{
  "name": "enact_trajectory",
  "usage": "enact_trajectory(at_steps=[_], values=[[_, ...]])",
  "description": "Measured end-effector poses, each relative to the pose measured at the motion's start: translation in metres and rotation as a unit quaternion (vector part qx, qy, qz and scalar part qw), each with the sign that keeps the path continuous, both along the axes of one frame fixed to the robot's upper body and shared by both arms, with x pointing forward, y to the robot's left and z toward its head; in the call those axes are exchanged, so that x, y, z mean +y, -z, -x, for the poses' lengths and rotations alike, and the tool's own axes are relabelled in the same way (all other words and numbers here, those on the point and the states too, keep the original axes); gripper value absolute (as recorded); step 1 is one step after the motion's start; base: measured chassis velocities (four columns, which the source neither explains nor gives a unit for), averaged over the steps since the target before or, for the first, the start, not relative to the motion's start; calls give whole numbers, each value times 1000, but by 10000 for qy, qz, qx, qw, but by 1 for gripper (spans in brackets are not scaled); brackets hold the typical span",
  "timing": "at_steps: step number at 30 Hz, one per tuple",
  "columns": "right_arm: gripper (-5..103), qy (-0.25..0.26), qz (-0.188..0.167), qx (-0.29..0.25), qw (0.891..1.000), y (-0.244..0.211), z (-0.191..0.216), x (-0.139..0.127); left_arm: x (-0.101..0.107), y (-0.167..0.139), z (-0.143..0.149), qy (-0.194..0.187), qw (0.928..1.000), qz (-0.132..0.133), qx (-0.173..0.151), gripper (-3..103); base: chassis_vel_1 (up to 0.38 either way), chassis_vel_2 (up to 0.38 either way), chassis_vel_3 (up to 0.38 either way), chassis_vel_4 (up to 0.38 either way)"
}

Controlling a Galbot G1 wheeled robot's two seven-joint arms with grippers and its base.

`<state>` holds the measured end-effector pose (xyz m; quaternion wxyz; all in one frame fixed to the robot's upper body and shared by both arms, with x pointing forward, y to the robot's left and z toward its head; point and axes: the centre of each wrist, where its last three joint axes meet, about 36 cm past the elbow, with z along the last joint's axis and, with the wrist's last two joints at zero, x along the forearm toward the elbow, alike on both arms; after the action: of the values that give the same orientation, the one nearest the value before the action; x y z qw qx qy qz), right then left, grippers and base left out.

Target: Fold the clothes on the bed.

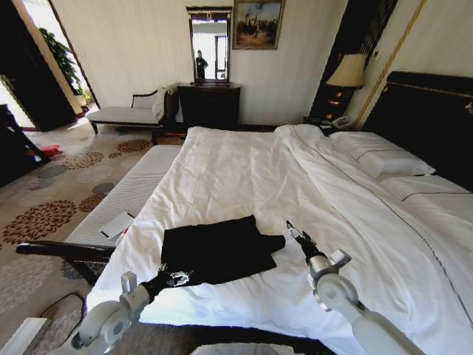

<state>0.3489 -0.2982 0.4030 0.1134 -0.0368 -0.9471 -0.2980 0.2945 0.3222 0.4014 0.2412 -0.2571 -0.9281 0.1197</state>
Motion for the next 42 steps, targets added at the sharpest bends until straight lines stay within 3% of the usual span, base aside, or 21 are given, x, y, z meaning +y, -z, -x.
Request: enact_trajectory(at_steps=[7,9,11,12,15,17,19,20,22,24,26,27,28,29,33,38,42], values=[[100,27,17,22,10000,0,-1,-1,-16,-3,-11,19,10000,-15,-2,100,0,0,0,0],[100,46,24,31,10000,0,0,-1,-21,-4,-14,137,9997,-190,-101,100,0,0,0,0],[100,73,36,26,10000,-1,0,-3,-24,-14,-14,491,9964,-545,-434,100,0,0,0,0],[100,73,36,26,10000,-1,0,-3,-24,-14,-14,491,9964,-545,-434,100,0,0,0,0],[100,102,53,24,9999,-1,0,-5,-26,-46,-19,884,9875,-823,-1015,100,0,0,0,0],[100,126,58,44,9999,0,0,-6,-25,-81,-28,1026,9769,-1029,-1565,100,0,0,0,0],[100,131,56,49,9999,0,0,-6,-25,-91,-32,1020,9738,-1100,-1709,100,0,0,0,0],[100,139,53,67,9999,2,-1,-6,-25,-115,-40,983,9678,-1244,-1953,100,0,0,0,0],[100,143,52,99,9998,4,-1,-3,-24,-146,-49,969,9630,-1432,-2068,100,0,0,0,0],[100,141,50,113,9998,4,-1,-2,-23,-155,-50,1027,9625,-1569,-1961,100,0,0,0,0],[100,140,45,134,9998,5,-3,2,-19,-154,-52,1234,9547,-2073,-1742,100,0,0,0,0],[100,141,43,134,9998,5,-3,2,-18,-152,-52,1280,9527,-2177,-1693,100,0,0,0,0],[100,150,29,135,9998,4,-4,4,-17,-142,-49,1492,9467,-2446,-1474,100,0,0,0,0],[100,150,29,135,9998,4,-4,4,-17,-142,-49,1492,9467,-2446,-1474,100,0,0,0,0],[100,187,26,146,9997,5,-7,4,-21,-125,-35,1914,9383,-2745,-868,100,0,0,0,0],[100,277,47,167,9995,9,-8,-1,-28,-119,-26,1943,9393,-2811,-324,100,0,0,0,0],[100,305,55,196,9993,11,-8,-2,-30,-117,-25,1959,9374,-2874,-197,100,0,0,0,0]])
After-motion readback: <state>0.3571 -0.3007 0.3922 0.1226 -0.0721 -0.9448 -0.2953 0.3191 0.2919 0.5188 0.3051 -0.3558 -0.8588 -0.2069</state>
